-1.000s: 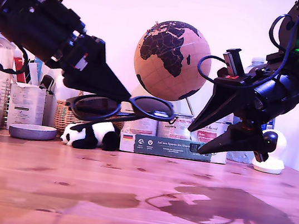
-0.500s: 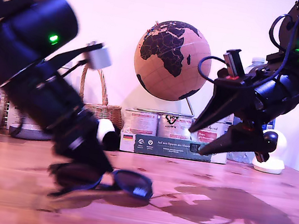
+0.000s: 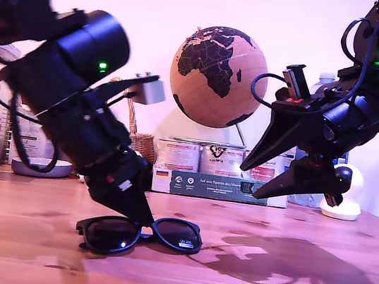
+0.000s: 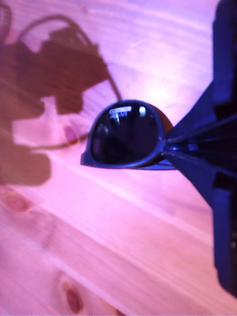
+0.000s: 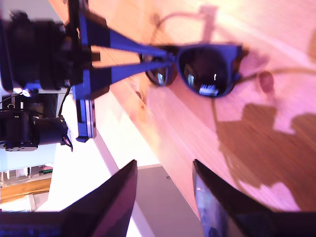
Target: Pick up the sunglasses and open them, then place them back on the table
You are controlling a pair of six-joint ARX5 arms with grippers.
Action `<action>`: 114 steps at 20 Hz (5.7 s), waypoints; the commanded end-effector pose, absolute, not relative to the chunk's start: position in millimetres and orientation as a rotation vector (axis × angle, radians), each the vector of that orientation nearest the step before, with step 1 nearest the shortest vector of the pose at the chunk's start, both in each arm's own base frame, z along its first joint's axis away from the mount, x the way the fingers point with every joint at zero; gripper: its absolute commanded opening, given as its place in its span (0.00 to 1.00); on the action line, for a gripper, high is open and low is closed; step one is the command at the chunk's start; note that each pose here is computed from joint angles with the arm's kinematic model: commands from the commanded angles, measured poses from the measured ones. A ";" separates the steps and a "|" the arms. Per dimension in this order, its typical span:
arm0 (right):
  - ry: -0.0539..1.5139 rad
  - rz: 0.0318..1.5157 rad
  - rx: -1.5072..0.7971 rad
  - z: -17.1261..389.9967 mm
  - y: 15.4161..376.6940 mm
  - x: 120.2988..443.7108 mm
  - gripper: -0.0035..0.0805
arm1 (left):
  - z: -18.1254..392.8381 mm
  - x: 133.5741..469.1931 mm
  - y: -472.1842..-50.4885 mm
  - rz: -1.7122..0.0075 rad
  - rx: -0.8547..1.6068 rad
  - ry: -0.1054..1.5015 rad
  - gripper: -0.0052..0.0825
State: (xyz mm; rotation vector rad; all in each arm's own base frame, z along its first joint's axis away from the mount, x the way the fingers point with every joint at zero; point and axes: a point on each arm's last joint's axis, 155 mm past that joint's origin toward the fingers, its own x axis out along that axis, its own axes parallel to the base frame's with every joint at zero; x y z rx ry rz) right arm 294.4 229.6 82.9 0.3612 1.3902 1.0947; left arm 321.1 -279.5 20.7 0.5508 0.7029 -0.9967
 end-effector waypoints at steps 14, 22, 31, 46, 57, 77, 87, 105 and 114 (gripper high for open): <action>1.374 1.102 0.352 85.2 232.3 298.4 0.42 | -7.9 312.4 -265.5 -1.011 0.699 0.780 0.30; 1.373 1.103 0.352 85.2 232.3 298.5 0.42 | -19.8 310.8 -263.3 -1.008 0.720 0.835 0.15; 1.371 1.103 0.351 85.2 232.4 298.9 0.42 | -20.8 303.7 -259.1 -1.056 0.816 0.859 0.04; 1.366 1.104 0.350 85.5 232.7 299.8 0.42 | -11.3 264.2 -252.2 -1.192 0.625 1.143 0.11; 1.369 1.102 0.351 85.4 232.7 299.6 0.42 | -30.7 255.9 -254.9 -1.183 0.733 1.170 0.20; 1.360 1.055 0.313 78.2 227.1 307.9 0.42 | 33.0 275.9 -263.4 -1.112 0.846 1.087 0.04; 1.340 1.001 0.321 77.3 214.6 322.1 0.42 | 57.2 265.4 -283.8 -1.073 1.064 0.934 0.04; 1.142 1.287 0.214 110.9 212.2 312.8 0.40 | 94.2 266.1 -279.0 -0.907 1.269 0.269 0.04; 1.095 1.424 0.170 119.1 237.6 292.4 0.40 | 118.5 278.7 -294.8 -0.857 1.213 0.105 0.04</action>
